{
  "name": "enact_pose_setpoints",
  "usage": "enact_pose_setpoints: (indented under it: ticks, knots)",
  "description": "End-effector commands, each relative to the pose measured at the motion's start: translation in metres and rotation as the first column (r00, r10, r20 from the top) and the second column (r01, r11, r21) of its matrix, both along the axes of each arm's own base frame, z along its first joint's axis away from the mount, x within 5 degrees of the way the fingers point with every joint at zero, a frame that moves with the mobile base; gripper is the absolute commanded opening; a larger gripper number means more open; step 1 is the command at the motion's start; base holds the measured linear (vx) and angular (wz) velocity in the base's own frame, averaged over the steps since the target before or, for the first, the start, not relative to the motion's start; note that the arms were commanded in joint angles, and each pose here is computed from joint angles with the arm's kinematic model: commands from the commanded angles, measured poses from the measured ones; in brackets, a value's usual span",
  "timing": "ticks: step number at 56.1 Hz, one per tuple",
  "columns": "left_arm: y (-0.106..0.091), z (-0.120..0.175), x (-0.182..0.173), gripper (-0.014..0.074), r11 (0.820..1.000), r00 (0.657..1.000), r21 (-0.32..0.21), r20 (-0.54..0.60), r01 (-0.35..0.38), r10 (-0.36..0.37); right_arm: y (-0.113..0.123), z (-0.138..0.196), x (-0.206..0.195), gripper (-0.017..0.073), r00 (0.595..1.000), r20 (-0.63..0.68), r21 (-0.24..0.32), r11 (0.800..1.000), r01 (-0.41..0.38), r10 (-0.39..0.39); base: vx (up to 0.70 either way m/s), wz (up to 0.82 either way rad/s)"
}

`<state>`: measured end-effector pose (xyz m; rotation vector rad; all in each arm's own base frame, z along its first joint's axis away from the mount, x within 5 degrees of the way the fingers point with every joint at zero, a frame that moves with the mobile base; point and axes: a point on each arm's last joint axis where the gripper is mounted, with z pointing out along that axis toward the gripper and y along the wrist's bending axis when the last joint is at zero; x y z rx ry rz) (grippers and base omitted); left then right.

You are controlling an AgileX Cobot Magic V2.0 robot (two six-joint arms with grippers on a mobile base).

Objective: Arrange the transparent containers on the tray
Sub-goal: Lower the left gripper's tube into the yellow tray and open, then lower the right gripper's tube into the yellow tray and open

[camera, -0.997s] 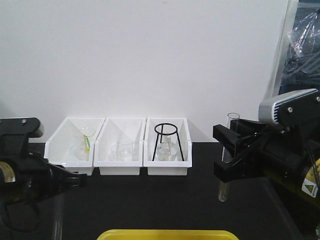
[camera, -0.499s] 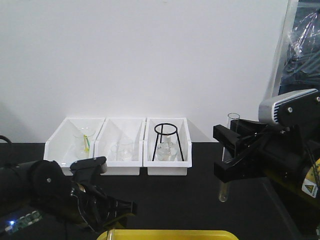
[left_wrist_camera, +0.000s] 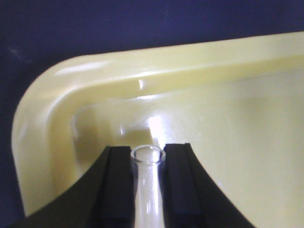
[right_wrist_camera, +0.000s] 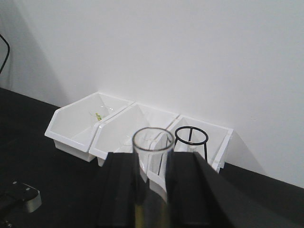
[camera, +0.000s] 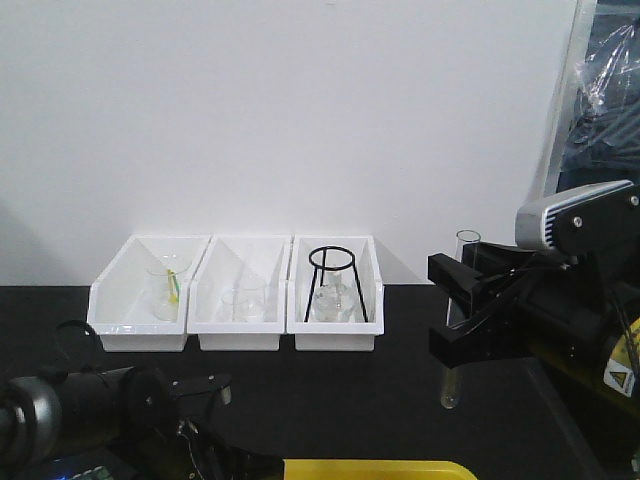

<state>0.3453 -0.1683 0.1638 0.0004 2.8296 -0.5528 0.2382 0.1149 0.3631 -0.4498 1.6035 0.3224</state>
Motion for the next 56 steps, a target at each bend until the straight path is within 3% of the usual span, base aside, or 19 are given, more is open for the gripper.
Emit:
enact_pose_setpoints:
  ticks: [1,20,28,35,45,56]
  knots:
    - [-0.004,0.026,0.006,0.0081,0.999,0.995,-0.048,0.100,-0.014,0.019,0.000,0.023,-0.006,-0.0013,0.994,0.106,0.053,0.998,-0.032,0.026,0.00,0.00]
    - [-0.004,0.023,0.007,0.0357,0.999,0.995,-0.042,0.094,-0.013,0.017,-0.001,0.022,-0.006,-0.0013,0.995,0.094,0.047,0.999,-0.025,0.020,0.00,0.00]
    - [-0.003,0.023,0.007,0.0417,1.000,0.994,-0.021,0.105,0.002,0.000,-0.002,0.012,-0.002,-0.0013,1.000,0.021,0.011,1.000,0.012,-0.012,0.00,0.00]
    - [-0.002,0.027,0.006,0.0424,1.000,0.992,-0.013,0.122,0.012,-0.010,-0.002,-0.010,0.009,-0.0013,0.989,-0.127,-0.038,0.997,0.067,-0.071,0.00,0.00]
    - [0.000,0.051,0.005,0.0422,0.999,0.978,-0.040,0.209,0.003,0.005,0.000,-0.048,0.024,-0.0013,0.911,-0.382,-0.065,0.988,0.141,-0.155,0.00,0.00]
    - [0.006,0.105,-0.003,0.0422,0.995,0.917,-0.103,0.397,-0.008,0.048,0.007,-0.085,0.035,-0.0011,0.777,-0.603,-0.026,0.978,0.207,-0.181,0.00,0.00]
